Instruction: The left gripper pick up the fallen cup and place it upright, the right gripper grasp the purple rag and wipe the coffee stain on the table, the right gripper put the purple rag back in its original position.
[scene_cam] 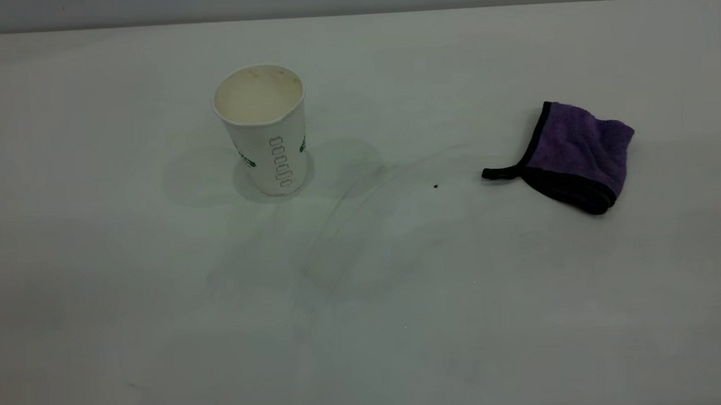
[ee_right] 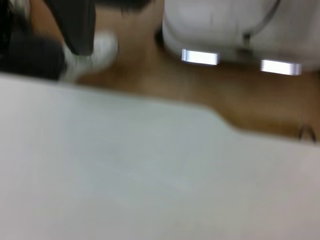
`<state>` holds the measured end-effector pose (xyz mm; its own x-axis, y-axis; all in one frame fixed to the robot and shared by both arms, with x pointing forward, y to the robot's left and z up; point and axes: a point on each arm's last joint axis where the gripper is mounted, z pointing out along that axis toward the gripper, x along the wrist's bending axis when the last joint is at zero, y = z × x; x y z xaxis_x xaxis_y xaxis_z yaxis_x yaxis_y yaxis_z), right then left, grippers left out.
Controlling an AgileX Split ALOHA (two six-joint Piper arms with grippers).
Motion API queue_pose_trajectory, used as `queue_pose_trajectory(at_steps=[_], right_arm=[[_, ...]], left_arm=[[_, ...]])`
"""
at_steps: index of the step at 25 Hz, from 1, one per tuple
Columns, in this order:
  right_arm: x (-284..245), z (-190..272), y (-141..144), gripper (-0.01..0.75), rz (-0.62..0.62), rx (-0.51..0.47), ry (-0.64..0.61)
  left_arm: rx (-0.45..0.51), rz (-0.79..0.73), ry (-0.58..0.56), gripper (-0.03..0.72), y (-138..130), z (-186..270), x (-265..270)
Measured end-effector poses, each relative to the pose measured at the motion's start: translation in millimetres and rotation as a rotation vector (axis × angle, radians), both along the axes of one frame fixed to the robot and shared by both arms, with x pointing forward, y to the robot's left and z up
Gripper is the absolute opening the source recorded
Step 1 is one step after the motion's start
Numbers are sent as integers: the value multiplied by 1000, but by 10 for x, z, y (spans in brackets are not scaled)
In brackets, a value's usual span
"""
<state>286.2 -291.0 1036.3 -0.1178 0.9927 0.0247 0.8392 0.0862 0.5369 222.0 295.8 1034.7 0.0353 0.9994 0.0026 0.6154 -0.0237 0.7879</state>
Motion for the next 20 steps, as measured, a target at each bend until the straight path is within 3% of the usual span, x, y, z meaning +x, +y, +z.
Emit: queue_pose_trajectory(at_steps=[3,16,20], right_arm=[[-85,2,-11,345,-17,11,-123],[-190,-11,-17,345,-29,27,-187],[-320,10,-24,345,-28,34,-281]], left_arm=[[0,0,0,579,0,0,0],[0,0,0,578,0,0,0],[0,0,0,578,0,0,0]])
